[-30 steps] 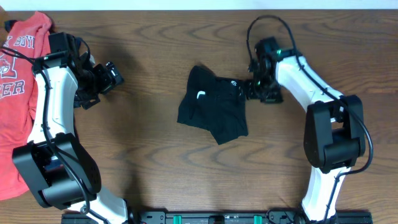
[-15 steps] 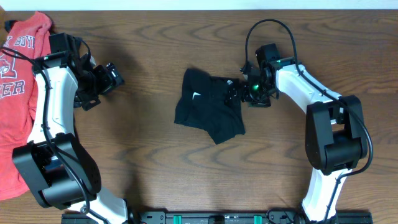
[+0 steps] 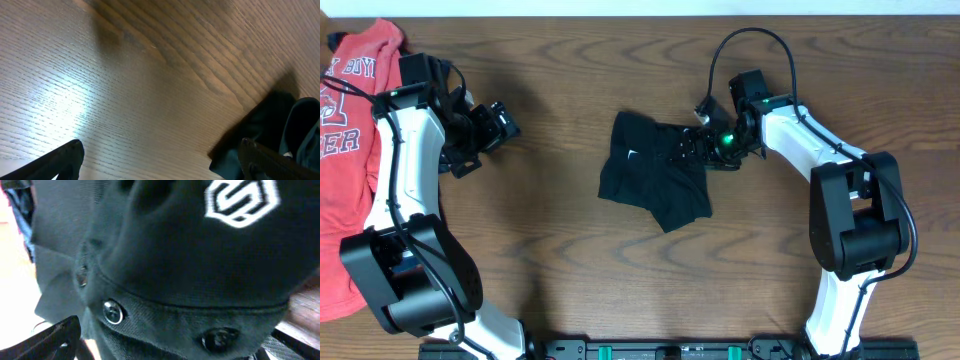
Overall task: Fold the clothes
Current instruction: 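Lower the right gripper onto the black bundle and grasp its right side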
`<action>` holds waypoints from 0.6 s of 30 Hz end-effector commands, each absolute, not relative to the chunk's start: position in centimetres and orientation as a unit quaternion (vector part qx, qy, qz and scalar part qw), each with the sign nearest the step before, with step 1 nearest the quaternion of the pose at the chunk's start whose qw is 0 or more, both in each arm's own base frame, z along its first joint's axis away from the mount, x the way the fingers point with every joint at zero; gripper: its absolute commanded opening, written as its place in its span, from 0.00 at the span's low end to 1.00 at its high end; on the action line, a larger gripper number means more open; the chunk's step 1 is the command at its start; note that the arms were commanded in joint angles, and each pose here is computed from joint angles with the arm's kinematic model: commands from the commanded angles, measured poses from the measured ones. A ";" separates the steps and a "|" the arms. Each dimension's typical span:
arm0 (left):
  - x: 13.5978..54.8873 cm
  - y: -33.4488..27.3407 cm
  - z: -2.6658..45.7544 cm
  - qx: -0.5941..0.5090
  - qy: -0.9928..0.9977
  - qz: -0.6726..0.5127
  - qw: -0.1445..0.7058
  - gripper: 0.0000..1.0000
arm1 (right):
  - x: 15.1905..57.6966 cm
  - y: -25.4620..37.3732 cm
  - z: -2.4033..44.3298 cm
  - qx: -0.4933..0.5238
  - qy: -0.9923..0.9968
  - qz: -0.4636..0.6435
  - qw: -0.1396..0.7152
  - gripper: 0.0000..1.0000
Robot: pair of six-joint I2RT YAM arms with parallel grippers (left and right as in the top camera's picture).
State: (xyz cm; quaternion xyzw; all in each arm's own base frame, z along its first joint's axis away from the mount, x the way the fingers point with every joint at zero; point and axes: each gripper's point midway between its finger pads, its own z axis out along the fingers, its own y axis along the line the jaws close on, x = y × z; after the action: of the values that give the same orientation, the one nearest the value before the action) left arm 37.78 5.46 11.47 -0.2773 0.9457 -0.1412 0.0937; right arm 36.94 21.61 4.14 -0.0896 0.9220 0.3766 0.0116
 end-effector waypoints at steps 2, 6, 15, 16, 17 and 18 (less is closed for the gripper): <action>37.6 5.6 11.1 -0.275 0.947 -0.137 0.087 0.99 | 36.3 22.1 3.8 -0.095 0.913 0.397 -0.002 0.99; 37.5 5.5 11.0 -0.276 0.948 -0.137 0.085 0.99 | 36.4 20.0 2.0 -0.046 0.944 0.325 -0.016 0.99; 37.3 5.6 11.0 -0.276 0.948 -0.134 0.082 0.99 | 36.2 17.6 -0.1 -0.003 0.969 0.247 -0.023 0.99; 37.3 5.6 11.0 -0.277 0.948 -0.134 0.082 0.99 | 36.3 17.9 -0.1 -0.012 0.967 0.255 -0.018 0.99; 37.3 5.6 11.0 -0.275 0.949 -0.134 0.082 0.99 | 36.3 18.3 -0.2 -0.016 0.964 0.264 -0.014 0.99; 37.3 5.6 11.0 -0.273 0.949 -0.134 0.082 0.99 | 36.3 18.6 -0.3 -0.019 0.962 0.271 -0.010 0.99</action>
State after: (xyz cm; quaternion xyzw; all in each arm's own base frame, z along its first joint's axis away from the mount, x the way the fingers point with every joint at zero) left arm 37.55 5.41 11.42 -0.2771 0.9463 -0.1406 0.0890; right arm 37.23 19.32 2.06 -0.0207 0.9546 0.2973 -0.0005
